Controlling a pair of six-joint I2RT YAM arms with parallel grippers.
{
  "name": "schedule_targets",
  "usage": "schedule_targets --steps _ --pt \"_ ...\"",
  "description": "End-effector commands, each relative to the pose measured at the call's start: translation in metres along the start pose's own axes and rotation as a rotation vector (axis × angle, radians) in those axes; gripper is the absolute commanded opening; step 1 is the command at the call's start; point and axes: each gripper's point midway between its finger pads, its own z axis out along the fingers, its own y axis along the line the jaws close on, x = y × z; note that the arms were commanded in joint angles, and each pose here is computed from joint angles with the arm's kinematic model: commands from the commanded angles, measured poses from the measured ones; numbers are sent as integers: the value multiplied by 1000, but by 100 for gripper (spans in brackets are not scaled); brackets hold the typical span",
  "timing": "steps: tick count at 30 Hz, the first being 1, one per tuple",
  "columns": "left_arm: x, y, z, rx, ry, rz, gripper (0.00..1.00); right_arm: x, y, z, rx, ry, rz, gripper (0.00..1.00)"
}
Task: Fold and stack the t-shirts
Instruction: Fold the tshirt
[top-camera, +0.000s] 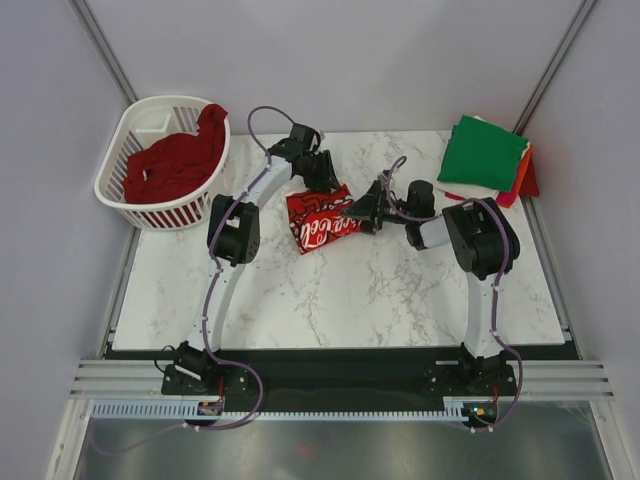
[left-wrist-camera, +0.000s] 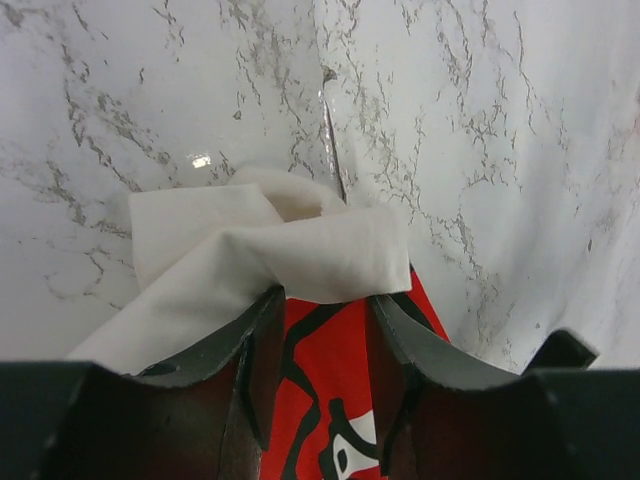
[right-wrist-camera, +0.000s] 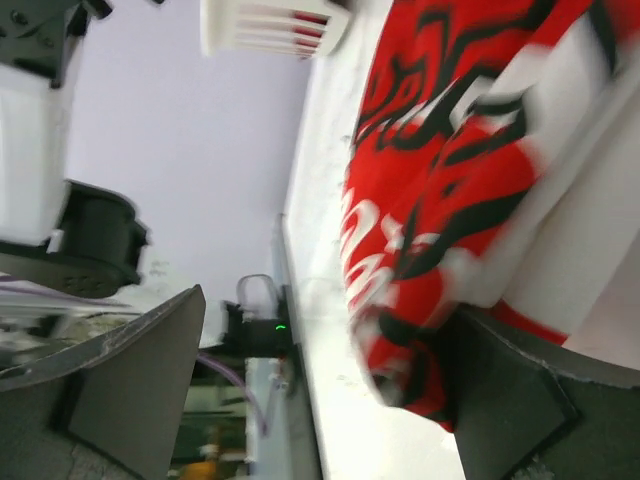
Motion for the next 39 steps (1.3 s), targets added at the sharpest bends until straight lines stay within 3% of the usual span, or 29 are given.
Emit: schedule_targets --steps 1,6,9,12,13,21,28,32,34,38,39 --pt "16 31 15 -74 36 12 46 52 68 -6 -253 99 18 98" --pt "19 42 15 -90 46 20 46 107 46 -28 -208 132 196 98" --pt "18 43 12 -99 44 35 45 127 7 -30 -39 137 229 98" --pt "16 46 7 -112 42 59 45 145 -64 -52 480 250 28 98" --pt "16 46 7 -115 42 67 45 163 -56 -62 601 337 13 98" --pt "14 31 -2 -60 50 85 45 88 -14 -108 957 169 -243 98" --pt "-6 4 -34 -28 -5 117 48 50 32 -108 968 102 -332 98" --pt "-28 -33 -78 24 -75 151 54 39 69 -72 746 90 -346 94" --pt "-38 -48 -100 33 -117 171 58 30 89 -53 640 81 -344 84" --pt "-48 -67 -148 18 -190 192 60 14 88 -28 584 97 -330 63" --pt "-50 -75 -167 18 -219 198 60 10 87 -24 576 92 -335 49"
